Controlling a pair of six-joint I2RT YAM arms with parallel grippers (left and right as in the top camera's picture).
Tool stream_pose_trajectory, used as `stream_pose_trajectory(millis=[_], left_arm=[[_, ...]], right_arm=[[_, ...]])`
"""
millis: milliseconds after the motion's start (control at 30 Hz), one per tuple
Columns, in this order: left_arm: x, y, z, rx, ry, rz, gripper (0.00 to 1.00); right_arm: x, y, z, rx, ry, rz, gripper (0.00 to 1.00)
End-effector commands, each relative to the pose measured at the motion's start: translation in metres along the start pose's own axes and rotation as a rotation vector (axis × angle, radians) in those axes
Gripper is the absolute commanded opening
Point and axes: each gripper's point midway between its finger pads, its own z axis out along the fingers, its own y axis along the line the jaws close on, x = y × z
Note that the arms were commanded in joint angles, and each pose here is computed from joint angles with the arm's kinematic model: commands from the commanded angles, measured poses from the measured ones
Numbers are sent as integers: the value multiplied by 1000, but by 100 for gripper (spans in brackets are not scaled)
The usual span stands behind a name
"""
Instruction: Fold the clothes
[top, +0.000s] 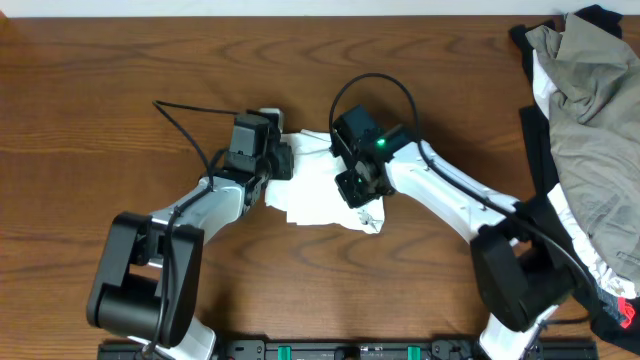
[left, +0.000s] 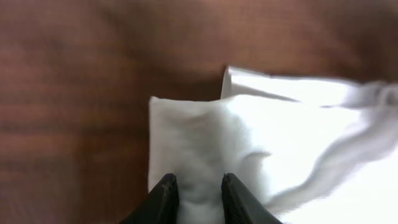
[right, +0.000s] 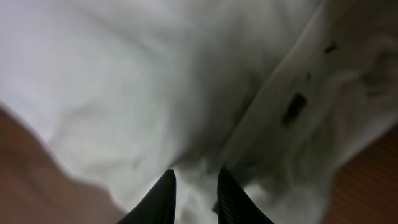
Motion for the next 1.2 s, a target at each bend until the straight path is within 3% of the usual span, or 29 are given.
stream_pose_trajectory(millis=[0, 200, 333, 467, 600, 767, 967, 1067, 1167], left_arm=[[21, 1, 2, 14, 84, -12, 27], [88, 15, -14, -57, 362, -73, 20], [131, 19, -35, -116, 550, -181, 14], [154, 3, -49, -59, 671, -212, 8], [164, -20, -56, 28, 728, -223, 6], [165, -30, -61, 55, 738, -205, 6], [135, -35, -75, 77, 619, -181, 6], [112, -37, -89, 79, 515, -153, 6], [89, -34, -103, 47, 399, -116, 6]], right_arm=[[3, 1, 19, 6, 31, 9, 22], [-16, -15, 40, 61, -24, 19, 22], [-41, -31, 40, 113, -126, 33, 33], [-73, -36, 34, 109, -255, 45, 43], [-94, -36, 27, 85, -340, 47, 45], [-102, -34, 6, 84, -370, 19, 47], [-111, -36, -94, 103, -523, 37, 46], [-96, -50, -142, 138, -572, 113, 42], [-63, -61, -164, 116, -524, 249, 40]])
